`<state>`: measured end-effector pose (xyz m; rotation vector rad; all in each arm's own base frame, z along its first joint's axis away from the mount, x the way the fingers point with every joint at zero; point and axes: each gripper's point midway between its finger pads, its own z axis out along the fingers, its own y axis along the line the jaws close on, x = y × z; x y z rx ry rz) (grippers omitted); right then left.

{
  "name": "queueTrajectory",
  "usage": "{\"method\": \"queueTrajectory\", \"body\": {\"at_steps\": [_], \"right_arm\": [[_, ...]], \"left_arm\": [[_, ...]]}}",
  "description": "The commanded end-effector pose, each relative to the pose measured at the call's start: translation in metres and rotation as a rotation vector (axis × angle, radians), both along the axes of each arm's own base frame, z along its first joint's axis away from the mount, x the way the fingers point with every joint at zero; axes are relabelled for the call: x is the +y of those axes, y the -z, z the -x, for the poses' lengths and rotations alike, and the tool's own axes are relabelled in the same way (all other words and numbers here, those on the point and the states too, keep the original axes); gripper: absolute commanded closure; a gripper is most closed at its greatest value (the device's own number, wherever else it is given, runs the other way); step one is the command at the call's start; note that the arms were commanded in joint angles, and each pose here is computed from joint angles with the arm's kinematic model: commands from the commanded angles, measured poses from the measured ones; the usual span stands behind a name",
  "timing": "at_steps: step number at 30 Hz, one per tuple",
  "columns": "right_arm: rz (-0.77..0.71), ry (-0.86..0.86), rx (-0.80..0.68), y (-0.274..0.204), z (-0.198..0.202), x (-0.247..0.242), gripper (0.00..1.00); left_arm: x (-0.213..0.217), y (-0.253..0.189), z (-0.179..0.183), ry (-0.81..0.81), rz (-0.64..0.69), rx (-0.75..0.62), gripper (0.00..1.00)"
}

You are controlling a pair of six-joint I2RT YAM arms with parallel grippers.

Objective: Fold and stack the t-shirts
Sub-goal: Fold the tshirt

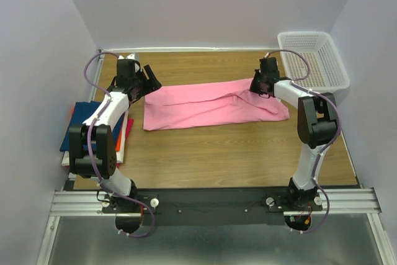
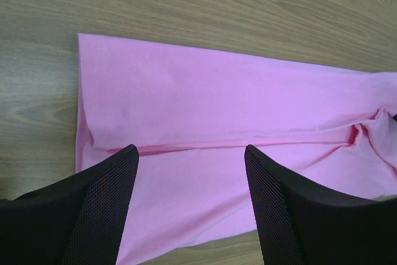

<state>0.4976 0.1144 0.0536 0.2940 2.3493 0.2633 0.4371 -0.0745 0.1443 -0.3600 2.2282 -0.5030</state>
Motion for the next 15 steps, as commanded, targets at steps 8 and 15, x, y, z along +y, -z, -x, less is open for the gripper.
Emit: {"method": "queueTrajectory", "body": {"at_steps": [8,15], "right_arm": [[0.018,0.018,-0.056,-0.037,0.017,-0.005,1.00],[-0.019,-0.005,-0.079,-0.054,0.033,0.008,1.00]], "left_arm": [[-0.008,-0.001,0.006,0.045,0.007,-0.009,0.24],[-0.009,-0.002,0.007,0.047,0.011,-0.010,0.24]]}}
